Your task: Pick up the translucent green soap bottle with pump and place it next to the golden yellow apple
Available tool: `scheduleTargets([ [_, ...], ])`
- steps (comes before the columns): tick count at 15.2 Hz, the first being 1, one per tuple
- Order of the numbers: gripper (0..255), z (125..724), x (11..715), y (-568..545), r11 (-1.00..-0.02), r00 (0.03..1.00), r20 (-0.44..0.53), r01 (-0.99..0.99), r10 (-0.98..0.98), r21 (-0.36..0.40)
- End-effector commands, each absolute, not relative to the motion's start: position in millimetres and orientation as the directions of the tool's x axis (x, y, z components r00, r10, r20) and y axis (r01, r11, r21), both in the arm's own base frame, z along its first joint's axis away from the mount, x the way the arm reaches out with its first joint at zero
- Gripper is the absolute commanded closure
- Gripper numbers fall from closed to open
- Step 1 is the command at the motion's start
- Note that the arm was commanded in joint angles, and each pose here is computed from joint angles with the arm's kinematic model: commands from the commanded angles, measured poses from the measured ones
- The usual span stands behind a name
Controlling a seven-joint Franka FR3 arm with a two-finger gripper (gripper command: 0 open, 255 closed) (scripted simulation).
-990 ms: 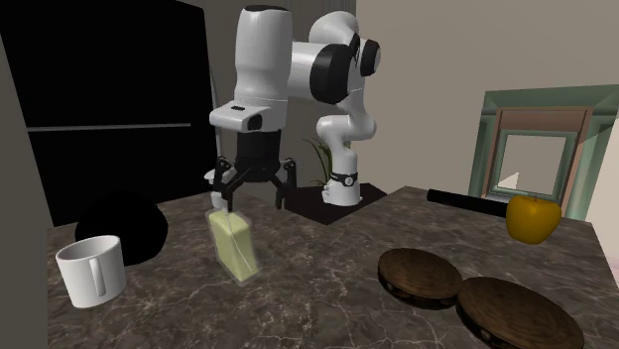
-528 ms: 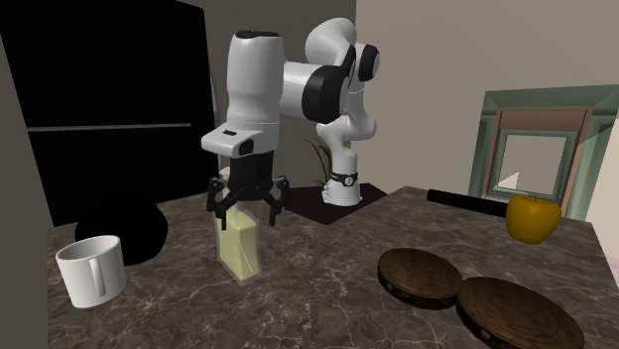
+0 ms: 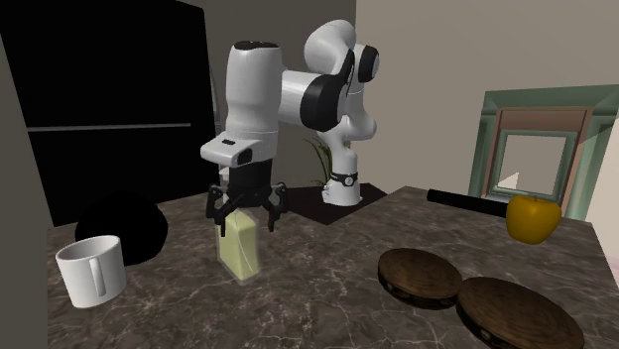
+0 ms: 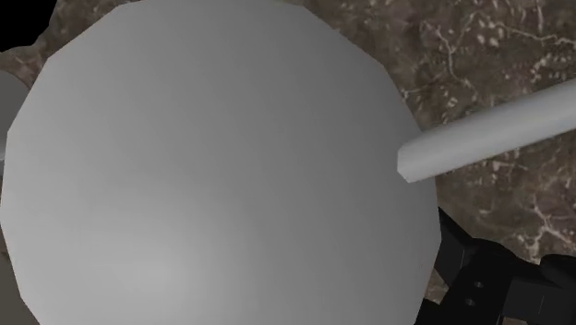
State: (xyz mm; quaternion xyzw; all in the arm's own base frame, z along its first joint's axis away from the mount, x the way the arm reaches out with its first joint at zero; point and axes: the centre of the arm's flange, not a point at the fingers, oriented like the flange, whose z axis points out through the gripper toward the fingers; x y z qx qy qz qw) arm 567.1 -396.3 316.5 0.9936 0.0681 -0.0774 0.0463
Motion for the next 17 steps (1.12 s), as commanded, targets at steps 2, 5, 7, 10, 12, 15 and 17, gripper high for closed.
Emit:
scheduleTargets([
  [2,255,317,567,-396,-0.986,0.979,-0.16,0.142,0.128,0.081],
  [5,255,316,567,-396,-0.986,0.979,-0.16,0.142,0.128,0.081],
  [7,255,317,567,-396,-0.986,0.979,-0.16,0.142,0.128,0.081],
  [10,255,317,567,-396,-0.986,0.979,-0.16,0.142,0.128,0.081],
  [12,255,322,567,-396,-0.986,0.979,-0.16,0.142,0.128,0.081],
  [15,255,338,567,-396,-0.986,0.979,-0.16,0.142,0.128,0.081],
  [17,255,348,567,-396,-0.986,0.979,-0.16,0.142,0.128,0.081],
])
